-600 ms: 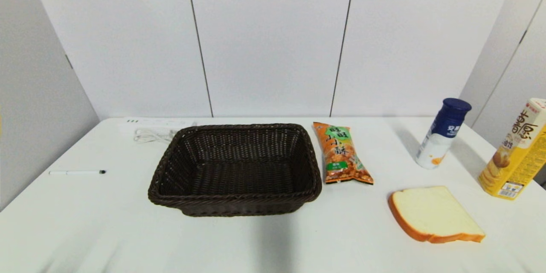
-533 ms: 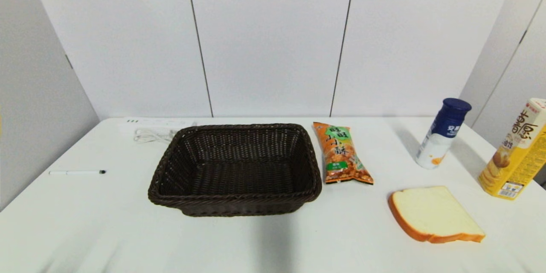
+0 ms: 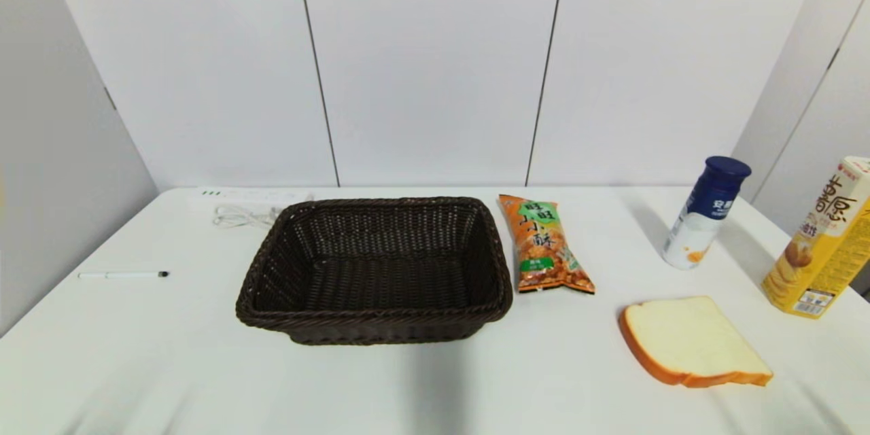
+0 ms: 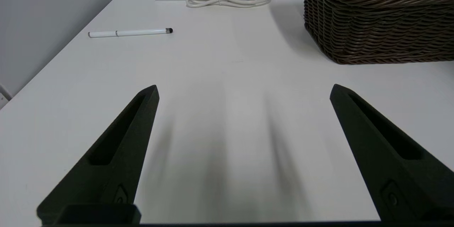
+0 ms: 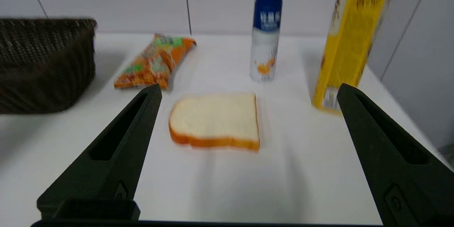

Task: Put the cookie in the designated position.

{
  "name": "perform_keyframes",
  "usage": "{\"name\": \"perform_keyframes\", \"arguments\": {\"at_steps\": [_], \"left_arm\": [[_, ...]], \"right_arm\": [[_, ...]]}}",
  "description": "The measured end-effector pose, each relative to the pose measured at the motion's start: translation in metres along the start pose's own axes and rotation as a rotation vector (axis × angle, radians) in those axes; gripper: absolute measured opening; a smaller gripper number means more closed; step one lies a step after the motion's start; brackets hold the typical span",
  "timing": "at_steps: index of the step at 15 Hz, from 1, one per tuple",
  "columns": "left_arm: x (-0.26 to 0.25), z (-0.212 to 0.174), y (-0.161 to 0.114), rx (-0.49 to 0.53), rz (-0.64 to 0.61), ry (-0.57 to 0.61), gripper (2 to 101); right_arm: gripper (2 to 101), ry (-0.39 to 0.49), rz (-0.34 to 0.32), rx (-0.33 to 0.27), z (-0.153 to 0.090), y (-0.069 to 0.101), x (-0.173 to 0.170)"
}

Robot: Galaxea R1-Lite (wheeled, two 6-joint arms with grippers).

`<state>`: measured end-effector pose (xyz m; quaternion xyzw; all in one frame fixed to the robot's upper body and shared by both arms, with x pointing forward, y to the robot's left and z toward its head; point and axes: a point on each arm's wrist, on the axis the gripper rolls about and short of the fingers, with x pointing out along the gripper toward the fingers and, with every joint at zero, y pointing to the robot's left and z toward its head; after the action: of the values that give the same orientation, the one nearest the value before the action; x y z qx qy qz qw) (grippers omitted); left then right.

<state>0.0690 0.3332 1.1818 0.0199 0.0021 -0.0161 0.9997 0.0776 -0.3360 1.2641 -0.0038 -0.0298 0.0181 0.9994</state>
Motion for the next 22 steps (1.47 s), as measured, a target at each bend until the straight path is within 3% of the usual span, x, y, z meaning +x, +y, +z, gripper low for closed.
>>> {"name": "perform_keyframes", "arguments": {"at_steps": [4, 7, 10, 13, 16, 20, 22], "left_arm": [[0.0, 0.0, 0.0, 0.001, 0.0, 0.0, 97.8], [0.0, 0.0, 0.0, 0.0, 0.0, 0.0, 97.8], [0.0, 0.0, 0.0, 0.0, 0.0, 0.0, 97.8], [0.0, 0.0, 0.0, 0.0, 0.0, 0.0, 97.8], [0.0, 0.0, 0.0, 0.0, 0.0, 0.0, 97.8], [0.0, 0.0, 0.0, 0.0, 0.0, 0.0, 97.8], [0.0, 0.0, 0.0, 0.0, 0.0, 0.0, 97.8]], "right_arm": [[98.0, -0.004, 0.182, -0.015, 0.076, 0.002, 0.041], [98.0, 0.02, 0.334, -0.007, 0.127, 0.013, 0.094], [98.0, 0.111, 0.432, -0.001, 0.146, 0.035, 0.165], [98.0, 0.238, 0.482, 0.016, 0.141, 0.062, 0.233], [98.0, 0.416, 0.449, 0.05, 0.129, 0.088, 0.292], [98.0, 0.741, 0.21, 0.045, 0.085, 0.119, 0.345], [98.0, 0.844, 0.123, 0.021, 0.055, 0.13, 0.362]]}}
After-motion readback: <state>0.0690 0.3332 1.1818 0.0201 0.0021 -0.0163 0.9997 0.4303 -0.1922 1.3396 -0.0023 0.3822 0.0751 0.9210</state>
